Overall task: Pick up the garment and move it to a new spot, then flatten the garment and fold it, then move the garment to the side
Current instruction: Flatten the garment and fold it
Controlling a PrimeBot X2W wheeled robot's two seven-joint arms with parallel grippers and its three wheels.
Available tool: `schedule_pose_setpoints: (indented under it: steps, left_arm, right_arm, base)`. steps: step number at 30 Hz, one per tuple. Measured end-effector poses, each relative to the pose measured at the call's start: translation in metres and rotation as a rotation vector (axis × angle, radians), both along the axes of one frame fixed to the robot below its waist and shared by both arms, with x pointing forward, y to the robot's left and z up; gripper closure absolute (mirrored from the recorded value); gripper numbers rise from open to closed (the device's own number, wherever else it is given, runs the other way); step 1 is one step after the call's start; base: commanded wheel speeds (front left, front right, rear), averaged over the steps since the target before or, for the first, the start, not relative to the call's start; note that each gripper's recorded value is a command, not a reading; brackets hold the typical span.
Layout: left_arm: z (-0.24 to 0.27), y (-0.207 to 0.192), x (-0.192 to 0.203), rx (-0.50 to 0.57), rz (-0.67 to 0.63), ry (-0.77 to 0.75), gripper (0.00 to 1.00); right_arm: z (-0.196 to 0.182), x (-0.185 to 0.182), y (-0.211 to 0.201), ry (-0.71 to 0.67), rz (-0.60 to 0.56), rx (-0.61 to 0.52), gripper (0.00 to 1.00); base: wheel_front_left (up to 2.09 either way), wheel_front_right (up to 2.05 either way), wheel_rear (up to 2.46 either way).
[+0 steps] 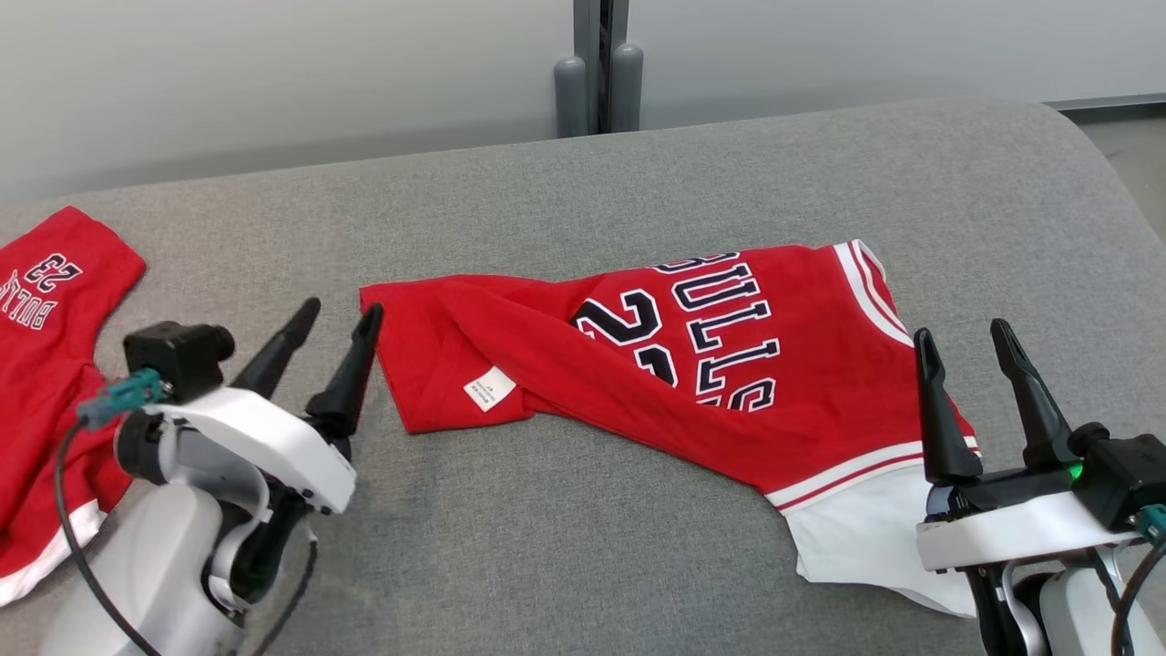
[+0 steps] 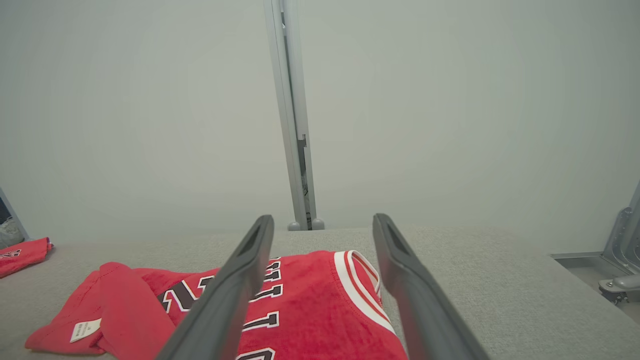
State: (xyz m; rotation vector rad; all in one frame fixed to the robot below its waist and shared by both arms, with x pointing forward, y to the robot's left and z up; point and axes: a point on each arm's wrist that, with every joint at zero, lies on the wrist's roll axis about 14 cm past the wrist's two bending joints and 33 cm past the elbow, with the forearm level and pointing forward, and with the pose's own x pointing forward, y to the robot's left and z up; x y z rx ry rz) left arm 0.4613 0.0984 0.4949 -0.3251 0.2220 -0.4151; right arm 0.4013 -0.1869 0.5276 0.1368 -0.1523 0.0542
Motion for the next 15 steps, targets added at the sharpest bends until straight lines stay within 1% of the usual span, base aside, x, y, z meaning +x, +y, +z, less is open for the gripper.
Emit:
schedule_pose_setpoints:
  steps: [3, 6, 8, 11, 15]
  left_arm:
    - [-0.015, -0.010, -0.006, -0.016, -0.008, 0.048, 0.00]
    - [-0.031, -0.019, -0.009, -0.005, -0.038, 0.108, 0.00]
    - [-0.042, -0.024, -0.008, 0.006, -0.056, 0.155, 0.00]
    - [-0.053, -0.034, -0.003, -0.006, -0.076, 0.217, 0.00]
    - [-0.063, -0.045, 0.005, -0.004, -0.103, 0.259, 0.00]
  right_arm:
    - [0.001, 0.001, -0.001, -0.005, -0.002, -0.002, 0.00]
    - [0.001, 0.001, -0.003, -0.003, -0.009, -0.006, 0.00]
    - [0.001, 0.000, -0.005, -0.003, -0.017, -0.006, 0.00]
    - [-0.001, 0.000, -0.007, 0.002, -0.025, -0.009, 0.00]
    - [0.001, -0.001, -0.015, -0.001, -0.047, -0.015, 0.00]
  base:
    - [0.00, 0.00, 0.00]
    - [0.00, 0.00, 0.00]
    - [0.00, 0.00, 0.00]
    - [0.00, 0.00, 0.00]
    - [0.00, 0.00, 0.00]
